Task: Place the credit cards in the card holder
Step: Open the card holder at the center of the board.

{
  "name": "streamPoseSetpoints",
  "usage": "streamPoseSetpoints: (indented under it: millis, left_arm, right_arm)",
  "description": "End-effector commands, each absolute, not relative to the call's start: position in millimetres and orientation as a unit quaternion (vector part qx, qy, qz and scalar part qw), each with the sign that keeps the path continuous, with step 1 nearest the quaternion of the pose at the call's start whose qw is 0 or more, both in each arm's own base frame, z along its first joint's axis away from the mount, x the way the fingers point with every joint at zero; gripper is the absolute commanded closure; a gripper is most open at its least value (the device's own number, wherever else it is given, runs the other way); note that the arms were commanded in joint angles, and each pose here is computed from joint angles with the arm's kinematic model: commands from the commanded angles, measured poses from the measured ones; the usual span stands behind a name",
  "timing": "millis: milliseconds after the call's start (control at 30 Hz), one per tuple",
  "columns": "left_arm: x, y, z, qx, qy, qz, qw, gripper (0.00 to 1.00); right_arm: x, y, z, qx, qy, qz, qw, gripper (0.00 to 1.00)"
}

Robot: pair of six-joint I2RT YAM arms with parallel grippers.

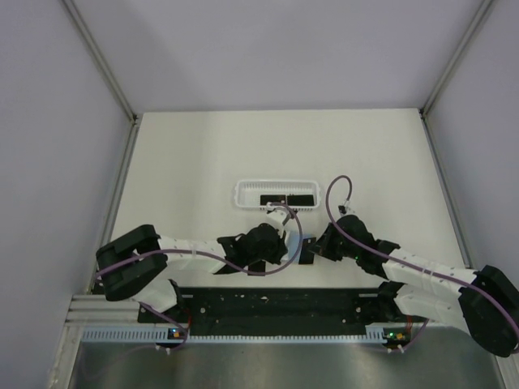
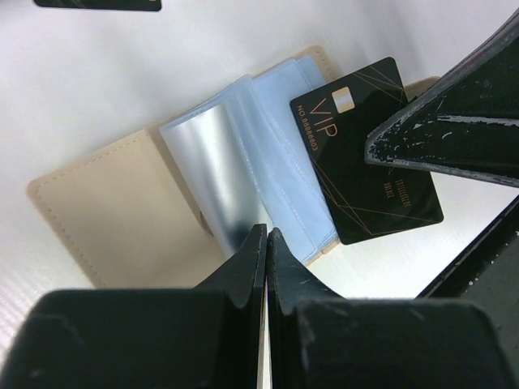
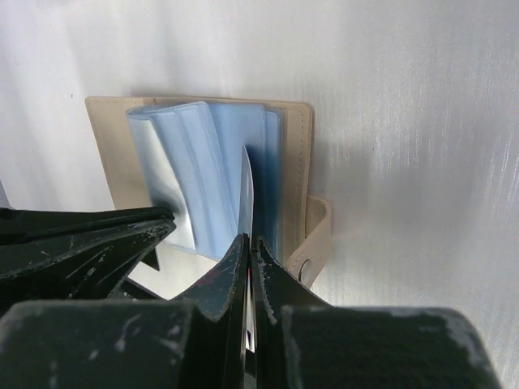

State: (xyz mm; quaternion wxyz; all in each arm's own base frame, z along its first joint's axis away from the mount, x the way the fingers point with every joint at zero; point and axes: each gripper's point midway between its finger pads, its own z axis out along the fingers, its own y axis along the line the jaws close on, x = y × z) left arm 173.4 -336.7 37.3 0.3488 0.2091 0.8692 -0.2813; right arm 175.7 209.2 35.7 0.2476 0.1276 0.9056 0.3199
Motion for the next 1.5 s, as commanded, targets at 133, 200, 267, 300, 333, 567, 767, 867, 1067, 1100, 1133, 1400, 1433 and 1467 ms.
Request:
streamPoseSetpoints:
  millis: [133, 200, 267, 300, 333, 567, 767, 867, 1067, 1100, 1133, 1400, 1433, 1467]
  left_arm:
    - [176.8, -320.9, 44.0, 0.194, 0.871, -0.263, 0.367, 1.0]
    - [177.0, -320.1, 41.4, 0.194, 0.873, -0.26, 0.365, 1.0]
    - [177.0, -320.3, 39.1, 0.194, 0.874, -0.258, 0.363, 1.0]
    - [176.6, -320.1, 36.9, 0.194, 0.875, -0.257, 0.361, 1.0]
    - [176.9, -320.5, 35.9, 0.195, 0.875, -0.256, 0.36, 1.0]
    - [177.9, -321.4, 31.4, 0.196, 0.878, -0.25, 0.357, 1.0]
    - [177.7, -324.4, 25.0, 0.201, 0.881, -0.247, 0.35, 1.0]
    - [176.9, -324.8, 22.8, 0.202, 0.882, -0.247, 0.347, 1.0]
    - [177.5, -324.2, 24.2, 0.2, 0.881, -0.247, 0.35, 1.0]
    - [177.1, -323.9, 24.2, 0.2, 0.881, -0.246, 0.35, 1.0]
    - [177.0, -323.8, 24.5, 0.2, 0.881, -0.246, 0.35, 1.0]
    - [177.1, -323.3, 25.2, 0.2, 0.881, -0.248, 0.35, 1.0]
    - [177.0, -323.1, 24.9, 0.2, 0.881, -0.248, 0.35, 1.0]
    - [176.9, -324.2, 26.3, 0.2, 0.88, -0.249, 0.351, 1.0]
  right_arm:
    - [170.0, 191.9, 17.9, 0.13, 0.921, 0.277, 0.241, 1.0]
    - [170.8, 192.3, 19.2, 0.131, 0.92, 0.279, 0.243, 1.0]
    - [170.9, 192.7, 20.3, 0.13, 0.919, 0.281, 0.244, 1.0]
    - [170.7, 192.6, 20.5, 0.13, 0.919, 0.281, 0.245, 1.0]
    - [170.8, 192.3, 21.0, 0.13, 0.918, 0.281, 0.246, 1.0]
    - [173.8, 194.7, 34.0, 0.126, 0.909, 0.298, 0.262, 1.0]
    - [181.2, 199.8, 71.4, 0.105, 0.878, 0.344, 0.315, 1.0]
    - [184.7, 203.6, 89.8, 0.088, 0.864, 0.363, 0.338, 1.0]
    - [186.6, 222.5, 98.8, 0.051, 0.856, 0.394, 0.332, 1.0]
    - [187.8, 225.7, 94.8, 0.05, 0.858, 0.394, 0.325, 1.0]
    - [188.2, 228.7, 92.4, 0.05, 0.859, 0.397, 0.319, 1.0]
    - [197.4, 243.8, 81.6, 0.059, 0.863, 0.404, 0.298, 1.0]
    - [197.2, 244.7, 79.8, 0.059, 0.864, 0.405, 0.295, 1.0]
    - [197.8, 245.0, 78.0, 0.061, 0.864, 0.405, 0.294, 1.0]
